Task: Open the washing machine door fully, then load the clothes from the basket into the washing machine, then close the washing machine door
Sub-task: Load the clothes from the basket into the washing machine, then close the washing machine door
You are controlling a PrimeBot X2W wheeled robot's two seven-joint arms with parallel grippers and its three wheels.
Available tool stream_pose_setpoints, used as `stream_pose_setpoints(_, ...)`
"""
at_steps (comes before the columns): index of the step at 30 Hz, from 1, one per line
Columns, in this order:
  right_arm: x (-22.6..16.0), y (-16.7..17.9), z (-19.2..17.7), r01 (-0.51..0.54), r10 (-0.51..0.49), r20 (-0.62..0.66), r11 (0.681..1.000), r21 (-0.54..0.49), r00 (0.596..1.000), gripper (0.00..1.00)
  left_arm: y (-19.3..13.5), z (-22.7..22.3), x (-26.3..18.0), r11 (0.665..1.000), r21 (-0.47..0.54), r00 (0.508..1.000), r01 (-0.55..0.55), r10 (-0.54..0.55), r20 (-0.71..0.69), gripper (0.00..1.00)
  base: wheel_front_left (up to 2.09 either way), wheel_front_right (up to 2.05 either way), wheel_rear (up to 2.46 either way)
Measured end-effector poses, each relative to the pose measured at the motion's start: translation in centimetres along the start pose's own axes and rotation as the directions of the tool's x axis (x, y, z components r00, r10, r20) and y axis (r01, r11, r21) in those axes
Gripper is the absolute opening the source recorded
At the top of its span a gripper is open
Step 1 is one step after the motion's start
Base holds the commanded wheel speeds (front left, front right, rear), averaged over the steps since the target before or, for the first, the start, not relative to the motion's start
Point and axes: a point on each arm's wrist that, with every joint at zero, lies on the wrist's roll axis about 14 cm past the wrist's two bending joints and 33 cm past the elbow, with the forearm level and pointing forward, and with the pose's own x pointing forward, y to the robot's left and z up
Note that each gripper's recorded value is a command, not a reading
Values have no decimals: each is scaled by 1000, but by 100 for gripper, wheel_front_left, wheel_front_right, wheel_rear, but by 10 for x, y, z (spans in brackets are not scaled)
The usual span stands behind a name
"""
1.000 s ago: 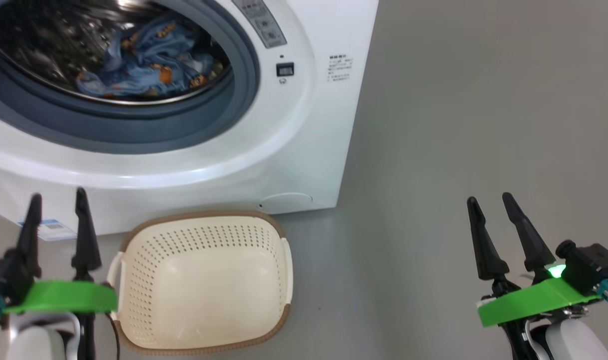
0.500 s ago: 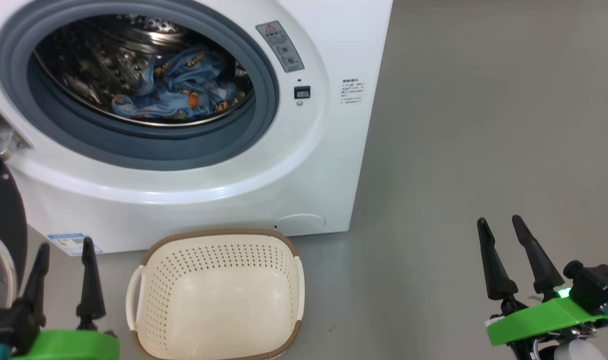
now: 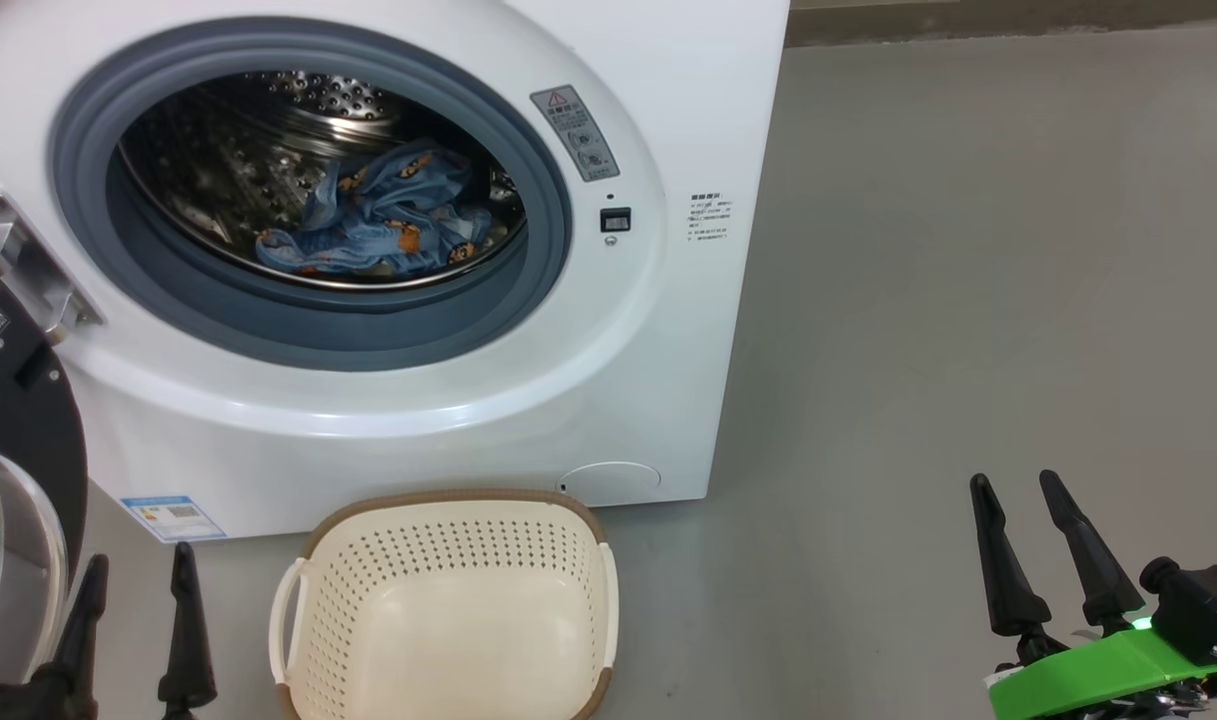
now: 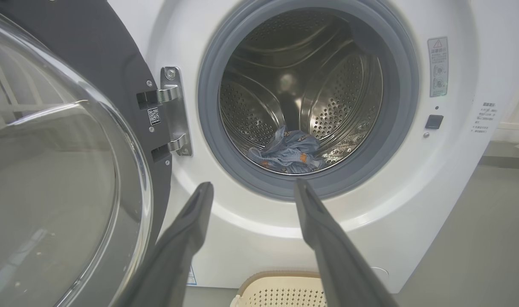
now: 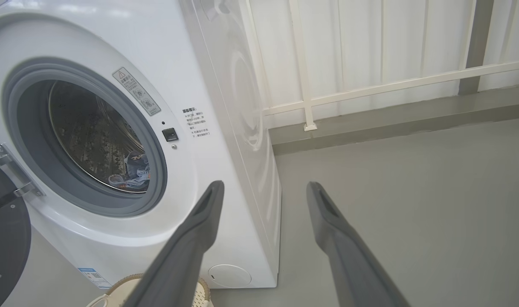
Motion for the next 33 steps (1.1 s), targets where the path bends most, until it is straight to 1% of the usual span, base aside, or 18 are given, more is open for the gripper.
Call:
stream_pose_setpoints(17, -7, 1, 3, -1, 1, 7, 1000, -1, 1000, 100, 4, 1, -9, 1000, -5, 1000, -14, 14, 3, 100, -7, 7, 0)
stream_pose_setpoints(33, -5, 1, 0, -1, 1, -1, 1000, 0, 1000, 100, -2, -4, -9, 1000, -6, 1000, 1, -1, -11, 100, -118, 118, 0)
